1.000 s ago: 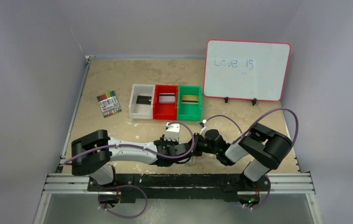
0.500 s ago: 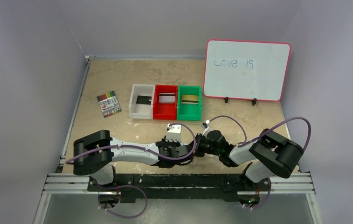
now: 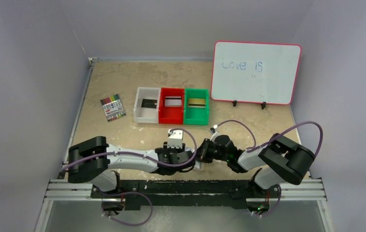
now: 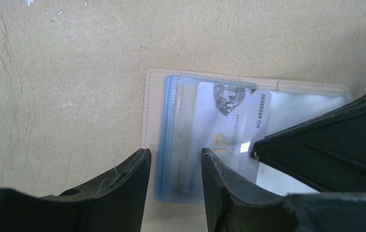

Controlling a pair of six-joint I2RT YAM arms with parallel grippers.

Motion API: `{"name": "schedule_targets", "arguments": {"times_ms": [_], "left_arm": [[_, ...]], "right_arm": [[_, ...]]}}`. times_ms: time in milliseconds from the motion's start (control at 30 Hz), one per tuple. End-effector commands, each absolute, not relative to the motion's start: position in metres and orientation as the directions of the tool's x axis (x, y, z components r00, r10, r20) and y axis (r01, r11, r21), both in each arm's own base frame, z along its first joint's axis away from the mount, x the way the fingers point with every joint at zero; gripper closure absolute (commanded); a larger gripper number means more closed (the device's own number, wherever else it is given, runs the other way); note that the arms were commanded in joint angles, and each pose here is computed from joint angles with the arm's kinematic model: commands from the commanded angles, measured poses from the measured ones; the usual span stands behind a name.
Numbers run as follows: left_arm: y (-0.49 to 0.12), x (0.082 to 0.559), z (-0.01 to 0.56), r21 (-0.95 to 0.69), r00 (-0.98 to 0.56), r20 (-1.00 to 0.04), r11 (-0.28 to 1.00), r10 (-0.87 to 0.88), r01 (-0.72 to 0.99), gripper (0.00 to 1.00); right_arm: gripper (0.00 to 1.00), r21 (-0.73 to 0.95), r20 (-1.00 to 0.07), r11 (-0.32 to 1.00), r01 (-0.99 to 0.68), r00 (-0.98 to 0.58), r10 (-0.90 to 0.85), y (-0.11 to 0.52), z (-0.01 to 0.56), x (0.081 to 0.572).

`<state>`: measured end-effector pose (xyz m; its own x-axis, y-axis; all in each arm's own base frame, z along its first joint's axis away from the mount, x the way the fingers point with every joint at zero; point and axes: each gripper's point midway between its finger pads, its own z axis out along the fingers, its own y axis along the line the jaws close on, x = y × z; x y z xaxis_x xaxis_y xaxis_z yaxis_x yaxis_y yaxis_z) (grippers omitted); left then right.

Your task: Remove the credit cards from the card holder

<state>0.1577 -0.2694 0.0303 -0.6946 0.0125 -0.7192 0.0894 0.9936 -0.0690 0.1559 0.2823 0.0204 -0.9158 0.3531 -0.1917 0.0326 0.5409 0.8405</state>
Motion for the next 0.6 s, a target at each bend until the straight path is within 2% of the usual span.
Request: {"name": "schedule_targets", "arguments": {"times_ms": [0,133,267,567], "left_arm": [[-0.278,0.153,0.042,-0.189,-0.697,-0.715,0.976,-0.061,0.109,0.55],[-0.285,0.153,0.046,-0.251,-0.695,-0.71,0.963,-0.111,0.102,0.52],[-0.287,0.153,0.047,-0.26,-0.695,-0.709,0.96,-0.119,0.101,0.52],[-0.278,0.153,0.043,-0.235,-0.693,-0.712,0.968,-0.113,0.084,0.54]], "right_arm": [[0.87,0.855,-0.224,0.518,-0.007,-0.907,0.358,0.288,0.034,0.164],[0.81,0.888,-0.195,0.459,0.031,-0.879,0.436,0.287,0.045,0.171],[0.74,0.89,-0.199,0.455,0.025,-0.877,0.437,0.29,0.049,0.175],[0.73,0.892,-0.143,0.442,0.093,-0.871,0.471,0.286,0.037,0.174]]}}
